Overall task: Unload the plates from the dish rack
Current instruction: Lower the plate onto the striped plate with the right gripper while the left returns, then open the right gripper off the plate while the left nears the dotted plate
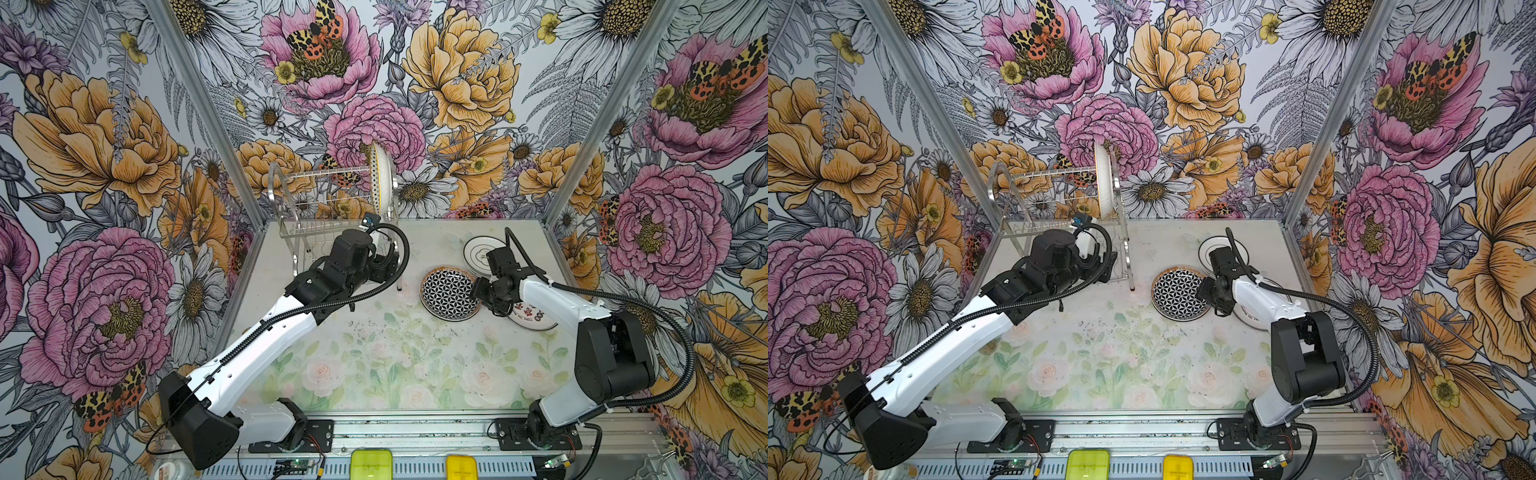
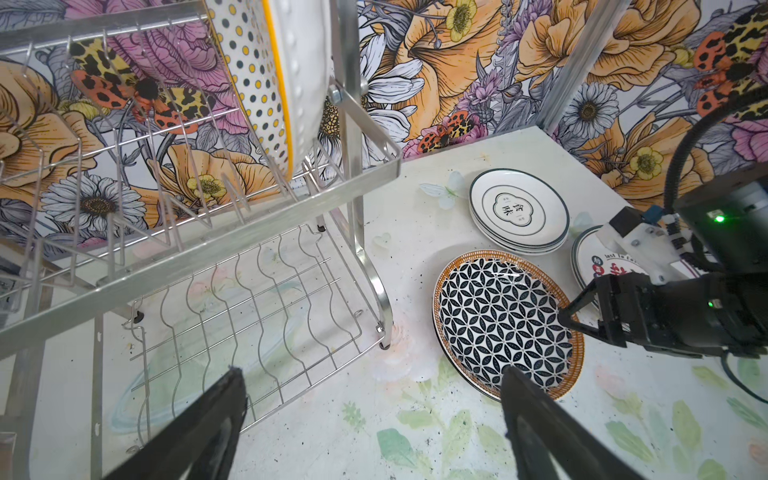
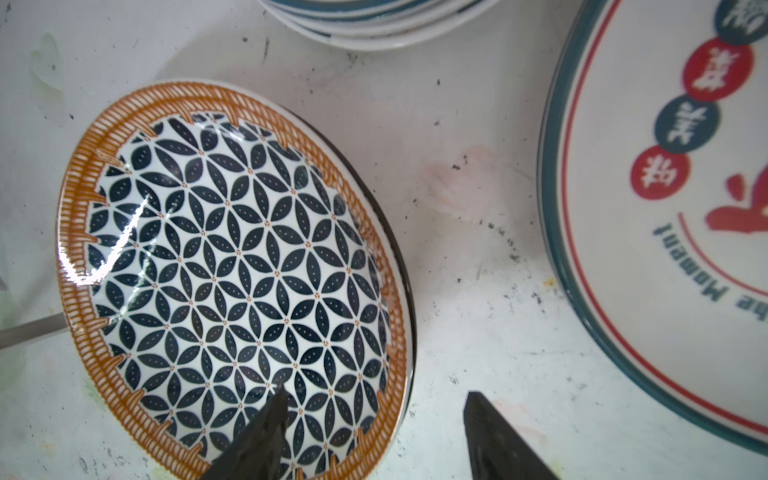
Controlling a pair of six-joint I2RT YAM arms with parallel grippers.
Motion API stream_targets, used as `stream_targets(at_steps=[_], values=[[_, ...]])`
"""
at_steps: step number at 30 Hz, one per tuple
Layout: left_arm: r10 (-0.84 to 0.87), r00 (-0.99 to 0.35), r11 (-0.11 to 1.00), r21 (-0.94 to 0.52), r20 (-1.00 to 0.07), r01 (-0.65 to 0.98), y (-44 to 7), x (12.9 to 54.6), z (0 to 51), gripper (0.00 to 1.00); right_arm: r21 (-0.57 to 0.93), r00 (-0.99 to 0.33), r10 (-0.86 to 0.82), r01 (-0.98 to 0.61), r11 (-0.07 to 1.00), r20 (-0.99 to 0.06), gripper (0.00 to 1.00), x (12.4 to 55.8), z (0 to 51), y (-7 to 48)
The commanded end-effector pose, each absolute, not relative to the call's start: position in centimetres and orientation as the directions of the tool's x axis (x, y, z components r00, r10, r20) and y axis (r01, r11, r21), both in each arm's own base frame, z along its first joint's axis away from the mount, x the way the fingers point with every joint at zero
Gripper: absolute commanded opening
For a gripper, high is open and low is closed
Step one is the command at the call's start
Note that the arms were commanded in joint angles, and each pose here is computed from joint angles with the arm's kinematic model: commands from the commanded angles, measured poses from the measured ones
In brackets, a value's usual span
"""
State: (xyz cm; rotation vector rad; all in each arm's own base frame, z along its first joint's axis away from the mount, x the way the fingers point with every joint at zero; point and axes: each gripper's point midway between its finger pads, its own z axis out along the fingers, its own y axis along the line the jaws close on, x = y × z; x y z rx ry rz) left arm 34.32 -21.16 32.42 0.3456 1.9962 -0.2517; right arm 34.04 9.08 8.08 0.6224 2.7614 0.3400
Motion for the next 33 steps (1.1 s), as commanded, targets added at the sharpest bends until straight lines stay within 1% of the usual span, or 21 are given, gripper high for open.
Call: stream_targets(at_steps=[1, 2, 3, 4, 9, 12, 21, 27, 33], values=[[0.102, -0.385, 0.943, -0.033, -0.917, 0.33, -20.0, 35.0, 34.2, 0.99, 0.29, -0.846, 0.433, 0.35, 0.891, -0.31, 0.78, 34.9, 10.8, 8.7], [0.099, -0.38, 0.942, -0.037, -0.92, 0.333, -19.9, 35.1, 34.5, 0.99, 0.292, -0.846, 0.433, 0.348, 0.891, -0.313, 0.84, 34.8, 10.9, 8.7], [0.093, -0.375, 0.943, -0.039, -0.922, 0.33, -19.8, 35.3, 34.9, 0.99, 0.297, -0.844, 0.431, 0.343, 0.891, -0.32, 0.94, 34.8, 11.2, 8.7], [0.089, -0.37, 0.943, -0.041, -0.925, 0.33, -19.7, 35.4, 35.3, 0.99, 0.302, -0.841, 0.432, 0.341, 0.89, -0.325, 0.99, 34.8, 11.5, 8.7], [0.067, -0.344, 0.944, -0.052, -0.937, 0.326, -19.4, 36.1, 37.2, 0.99, 0.326, -0.83, 0.431, 0.322, 0.889, -0.354, 0.99, 34.9, 13.0, 8.8], [0.055, -0.337, 0.93, -0.074, -0.94, 0.359, -20.0, 36.6, 38.1, 0.99, 0.348, -0.825, 0.426, 0.302, 0.888, -0.371, 0.99, 35.0, 14.0, 9.1], [0.03, -0.318, 0.921, -0.097, -0.948, 0.377, -20.8, 40.4, 39.7, 0.99, 0.408, -0.809, 0.413, 0.238, 0.881, -0.419, 0.99, 35.0, 17.1, 9.7], [-0.002, -0.301, 0.915, -0.123, -0.954, 0.384, -20.7, 42.8, 40.3, 0.99, 0.426, -0.798, 0.419, 0.228, 0.876, -0.434, 0.99, 34.6, 17.9, 9.1], [0.015, -0.291, 0.897, -0.116, -0.956, 0.427, -21.7, 43.6, 40.4, 0.99, 0.437, -0.79, 0.43, 0.232, 0.869, -0.436, 0.99, 34.3, 18.1, 8.4]])
